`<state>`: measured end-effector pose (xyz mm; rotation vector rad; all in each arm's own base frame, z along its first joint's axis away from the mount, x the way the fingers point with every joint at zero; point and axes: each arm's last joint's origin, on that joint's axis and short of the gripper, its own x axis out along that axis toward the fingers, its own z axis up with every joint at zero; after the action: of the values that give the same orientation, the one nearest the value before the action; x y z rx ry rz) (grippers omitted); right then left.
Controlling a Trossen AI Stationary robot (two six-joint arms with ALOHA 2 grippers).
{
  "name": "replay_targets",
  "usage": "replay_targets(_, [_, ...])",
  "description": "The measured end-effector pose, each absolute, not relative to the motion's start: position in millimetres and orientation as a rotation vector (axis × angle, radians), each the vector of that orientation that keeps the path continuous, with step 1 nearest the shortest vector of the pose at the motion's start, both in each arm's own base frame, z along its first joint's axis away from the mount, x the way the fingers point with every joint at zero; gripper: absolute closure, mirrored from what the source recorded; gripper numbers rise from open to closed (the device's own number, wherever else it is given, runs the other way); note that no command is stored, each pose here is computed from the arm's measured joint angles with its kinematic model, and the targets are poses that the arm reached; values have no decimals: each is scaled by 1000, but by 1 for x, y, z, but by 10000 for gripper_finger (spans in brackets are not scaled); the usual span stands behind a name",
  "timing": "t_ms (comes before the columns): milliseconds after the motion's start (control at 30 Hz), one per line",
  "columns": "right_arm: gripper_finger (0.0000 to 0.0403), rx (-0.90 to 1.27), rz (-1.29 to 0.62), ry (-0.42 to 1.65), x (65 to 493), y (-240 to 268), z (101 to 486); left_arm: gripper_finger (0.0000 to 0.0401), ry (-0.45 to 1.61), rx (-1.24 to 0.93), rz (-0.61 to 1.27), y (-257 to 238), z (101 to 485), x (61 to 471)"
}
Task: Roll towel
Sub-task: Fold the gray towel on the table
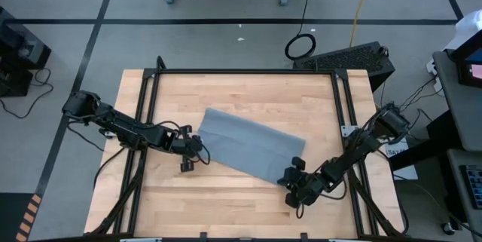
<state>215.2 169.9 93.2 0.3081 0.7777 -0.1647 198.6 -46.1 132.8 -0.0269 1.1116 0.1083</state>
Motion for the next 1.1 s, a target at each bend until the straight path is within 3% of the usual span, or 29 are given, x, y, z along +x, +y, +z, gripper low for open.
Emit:
replay_targets(333, [401, 269, -25, 729, 207, 167, 136, 388, 1288, -17, 134, -45, 159, 190])
replay_targets(533, [401, 68, -166, 599, 200, 153, 159, 388, 1007, 89, 153, -43, 186, 212])
replay_targets(667, [401, -135, -323, 548, 208, 134, 160, 388, 770, 191, 141, -31, 197, 238])
replay_targets(833, [402, -156, -352, 568, 227, 90, 148, 388, 639, 219, 120, 3, 197, 262])
replay_targets(1100, [402, 7, -360, 410, 203, 27, 112, 388, 790, 145, 190, 60, 153, 273])
